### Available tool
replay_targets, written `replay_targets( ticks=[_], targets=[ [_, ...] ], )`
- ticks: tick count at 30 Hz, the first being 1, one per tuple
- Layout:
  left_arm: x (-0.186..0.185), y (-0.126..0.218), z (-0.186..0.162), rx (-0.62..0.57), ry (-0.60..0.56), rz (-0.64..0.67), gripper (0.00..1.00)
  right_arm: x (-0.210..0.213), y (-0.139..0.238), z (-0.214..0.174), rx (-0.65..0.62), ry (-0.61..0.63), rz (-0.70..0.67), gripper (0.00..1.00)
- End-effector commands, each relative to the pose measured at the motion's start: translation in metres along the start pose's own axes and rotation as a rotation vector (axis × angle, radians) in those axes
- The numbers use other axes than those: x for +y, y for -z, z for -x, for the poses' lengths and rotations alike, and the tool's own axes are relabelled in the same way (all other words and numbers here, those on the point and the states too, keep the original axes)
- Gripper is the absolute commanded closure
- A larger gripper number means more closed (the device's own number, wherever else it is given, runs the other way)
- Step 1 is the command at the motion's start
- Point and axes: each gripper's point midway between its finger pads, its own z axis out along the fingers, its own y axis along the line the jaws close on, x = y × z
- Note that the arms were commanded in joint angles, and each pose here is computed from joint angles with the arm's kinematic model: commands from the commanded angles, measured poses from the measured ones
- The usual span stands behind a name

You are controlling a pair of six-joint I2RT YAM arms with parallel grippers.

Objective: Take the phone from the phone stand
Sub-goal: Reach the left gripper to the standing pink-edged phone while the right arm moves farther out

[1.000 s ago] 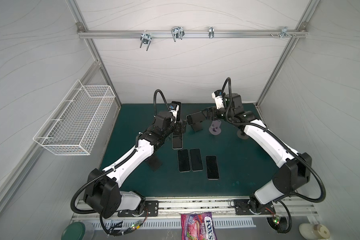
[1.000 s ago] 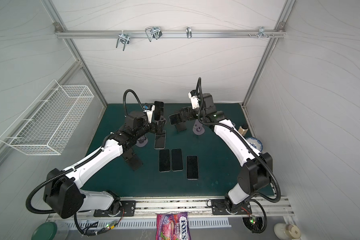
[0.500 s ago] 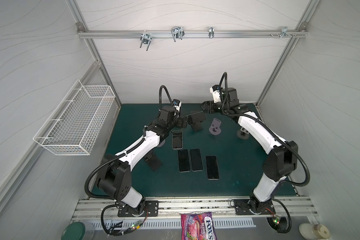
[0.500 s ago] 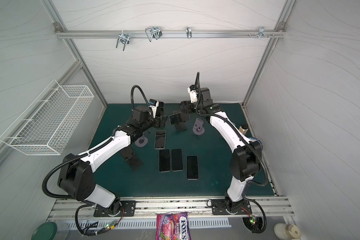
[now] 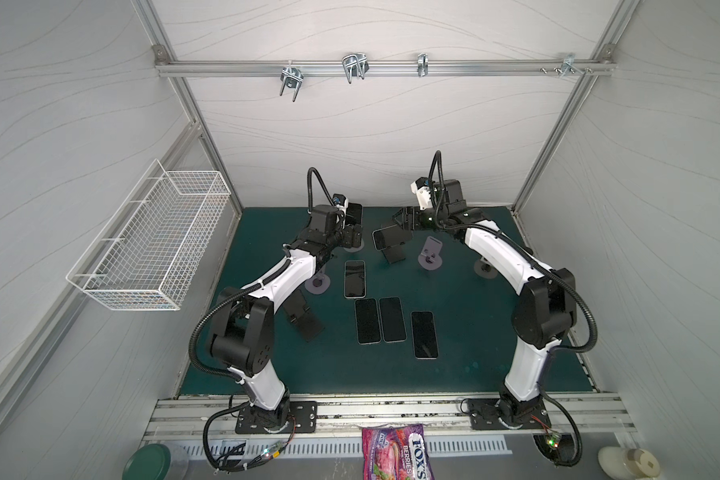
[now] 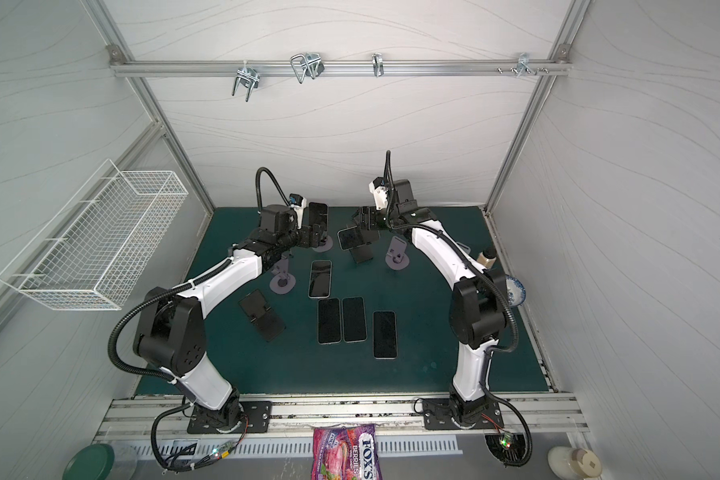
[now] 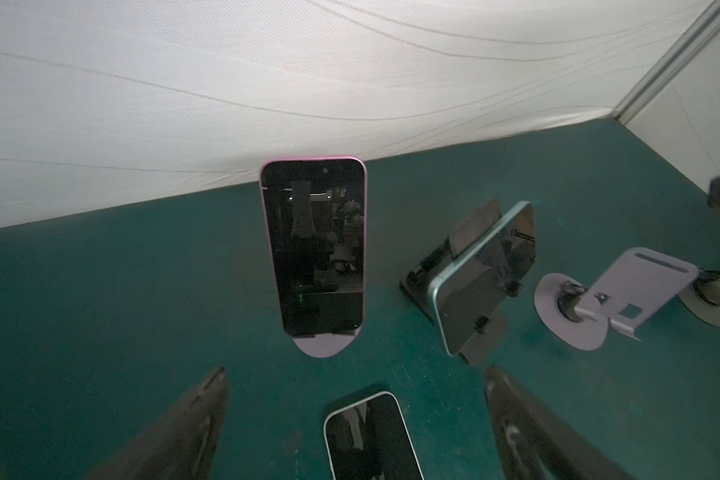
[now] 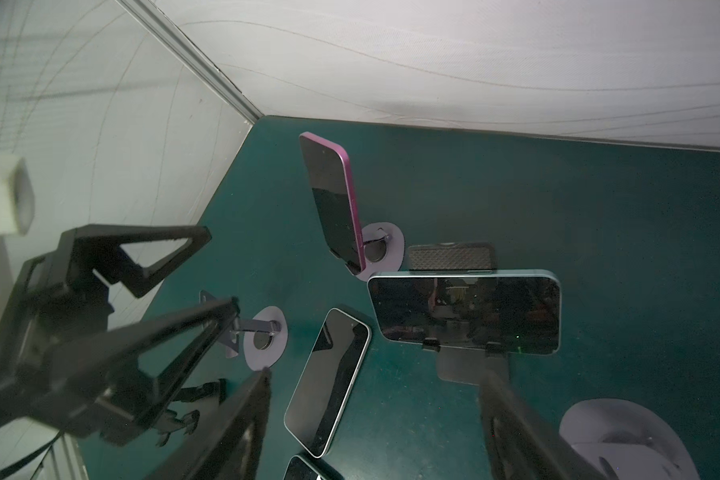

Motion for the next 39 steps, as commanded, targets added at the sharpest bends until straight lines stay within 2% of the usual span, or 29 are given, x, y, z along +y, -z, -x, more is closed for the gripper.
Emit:
replay_targets(
  ticks=[1, 7, 11, 17, 24, 32, 39],
  targets=[
    [0.014, -0.01, 0.039, -0.083, -0.015, 0.004, 0.03, 0.012, -0.008, 0.005, 0.001, -0.048, 0.095, 0.22],
    [0.032, -0.035, 0.048, -0.041, -0.012, 0.022, 0.03, 0.026, -0.004, 0.011, 0.008, -0.088, 0.159, 0.24],
    [0.027, -0.045, 0.049, -0.033, -0.01, -0.009, 0.03, 0.038, 0.0, 0.014, 0.011, -0.083, 0.189, 0.24],
    [0.023, -0.059, 0.046, -0.015, 0.053, -0.045, 0.03, 0.048, 0.008, 0.019, 0.003, -0.07, 0.213, 0.24],
    [0.02, -0.071, 0.046, -0.012, 0.095, -0.068, 0.03, 0.046, 0.01, 0.018, 0.008, -0.064, 0.209, 0.24],
    [0.02, -0.083, 0.041, 0.008, 0.062, -0.059, 0.03, 0.036, 0.01, 0.015, 0.014, -0.115, 0.231, 0.25],
    [0.02, -0.094, 0.039, 0.027, 0.046, -0.057, 0.03, 0.032, 0.011, 0.015, 0.019, -0.066, 0.216, 0.24]
  ],
)
